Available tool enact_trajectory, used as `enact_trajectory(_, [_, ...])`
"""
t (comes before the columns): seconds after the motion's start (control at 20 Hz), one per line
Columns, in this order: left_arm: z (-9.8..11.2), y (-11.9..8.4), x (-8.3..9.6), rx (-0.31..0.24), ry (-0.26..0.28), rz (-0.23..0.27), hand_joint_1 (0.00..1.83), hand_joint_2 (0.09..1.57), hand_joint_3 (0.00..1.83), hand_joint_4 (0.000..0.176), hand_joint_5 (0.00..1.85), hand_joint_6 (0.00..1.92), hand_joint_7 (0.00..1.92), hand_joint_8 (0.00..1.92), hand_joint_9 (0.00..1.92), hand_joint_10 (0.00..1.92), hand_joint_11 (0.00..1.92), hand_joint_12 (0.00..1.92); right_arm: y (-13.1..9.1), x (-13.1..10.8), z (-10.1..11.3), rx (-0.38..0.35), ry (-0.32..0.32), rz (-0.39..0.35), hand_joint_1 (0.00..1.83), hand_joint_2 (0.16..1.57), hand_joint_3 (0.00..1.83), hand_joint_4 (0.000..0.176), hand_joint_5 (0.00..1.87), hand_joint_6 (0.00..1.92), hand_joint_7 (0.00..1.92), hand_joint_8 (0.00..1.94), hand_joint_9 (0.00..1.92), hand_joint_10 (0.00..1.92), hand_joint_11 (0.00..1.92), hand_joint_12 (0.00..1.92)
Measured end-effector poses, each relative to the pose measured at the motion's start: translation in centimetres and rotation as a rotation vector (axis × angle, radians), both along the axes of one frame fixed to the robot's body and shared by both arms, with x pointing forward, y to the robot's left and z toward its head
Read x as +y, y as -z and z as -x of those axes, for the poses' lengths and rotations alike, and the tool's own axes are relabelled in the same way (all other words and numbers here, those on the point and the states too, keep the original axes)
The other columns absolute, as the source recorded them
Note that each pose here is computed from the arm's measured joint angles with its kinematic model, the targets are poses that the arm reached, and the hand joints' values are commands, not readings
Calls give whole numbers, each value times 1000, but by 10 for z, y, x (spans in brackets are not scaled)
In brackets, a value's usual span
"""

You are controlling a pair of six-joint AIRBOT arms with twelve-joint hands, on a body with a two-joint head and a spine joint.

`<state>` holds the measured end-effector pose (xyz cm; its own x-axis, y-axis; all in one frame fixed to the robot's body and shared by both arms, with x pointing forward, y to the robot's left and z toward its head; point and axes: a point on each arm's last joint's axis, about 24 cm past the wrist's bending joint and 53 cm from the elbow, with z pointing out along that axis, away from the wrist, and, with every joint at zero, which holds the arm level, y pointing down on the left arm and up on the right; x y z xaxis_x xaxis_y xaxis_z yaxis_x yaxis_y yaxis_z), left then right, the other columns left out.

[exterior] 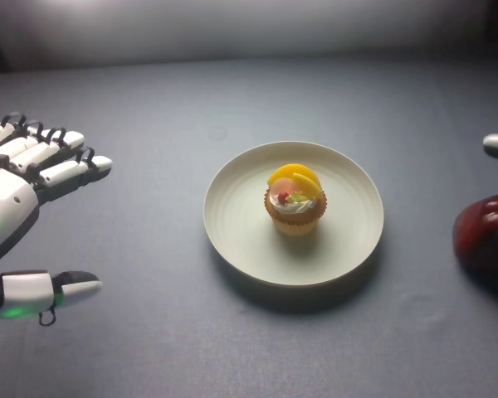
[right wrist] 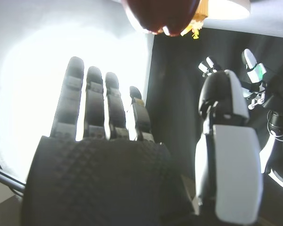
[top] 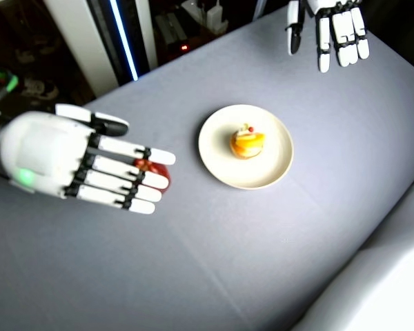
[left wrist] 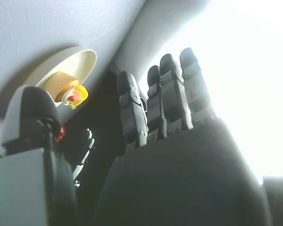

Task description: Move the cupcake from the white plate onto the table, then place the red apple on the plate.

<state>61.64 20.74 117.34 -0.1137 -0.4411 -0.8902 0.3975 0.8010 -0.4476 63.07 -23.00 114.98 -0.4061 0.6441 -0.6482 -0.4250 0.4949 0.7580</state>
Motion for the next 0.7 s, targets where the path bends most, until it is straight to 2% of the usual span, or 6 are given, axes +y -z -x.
enact_trajectory(0.05, [0, 1, -1, 0, 2, -1, 635, 937, 2, 80, 363, 7, 214, 4, 211, 10, 0, 702, 1, 1, 0, 2, -1, 0, 703, 986, 4, 0, 297, 1, 308, 1, 303, 14, 0, 824])
enact_trajectory(0.15, [-1, 5, -2, 14, 4, 3, 607, 938, 1, 86, 353, 1, 210, 2, 207, 4, 0, 672, 1, 0, 0, 1, -1, -1, 705, 986, 0, 0, 302, 0, 320, 0, 333, 5, 3, 882])
enact_trajectory(0.3, [-9, 5, -5, 12, 4, 13, 590, 944, 2, 22, 413, 8, 215, 3, 241, 4, 0, 786, 0, -1, -1, -1, 0, 1, 713, 995, 2, 0, 307, 1, 333, 2, 342, 3, 0, 871])
enact_trajectory(0.5, [-40, -6, -35, -18, 54, 90, 646, 965, 0, 167, 257, 2, 191, 0, 215, 0, 68, 579, 3, 4, 1, 2, -16, 4, 686, 1004, 4, 0, 268, 0, 288, 0, 301, 0, 0, 837])
enact_trajectory(0.65, [-62, -16, -89, -23, 159, 94, 850, 908, 0, 176, 263, 3, 187, 0, 230, 0, 126, 518, 3, 4, 1, 2, -17, 1, 663, 985, 0, 5, 244, 0, 294, 3, 320, 7, 15, 840])
enact_trajectory(0.7, [-66, -19, -107, -25, 191, 91, 857, 901, 0, 162, 296, 14, 210, 10, 265, 15, 162, 536, 2, 4, 1, 0, -17, -1, 761, 997, 0, 0, 228, 0, 293, 2, 312, 3, 31, 847])
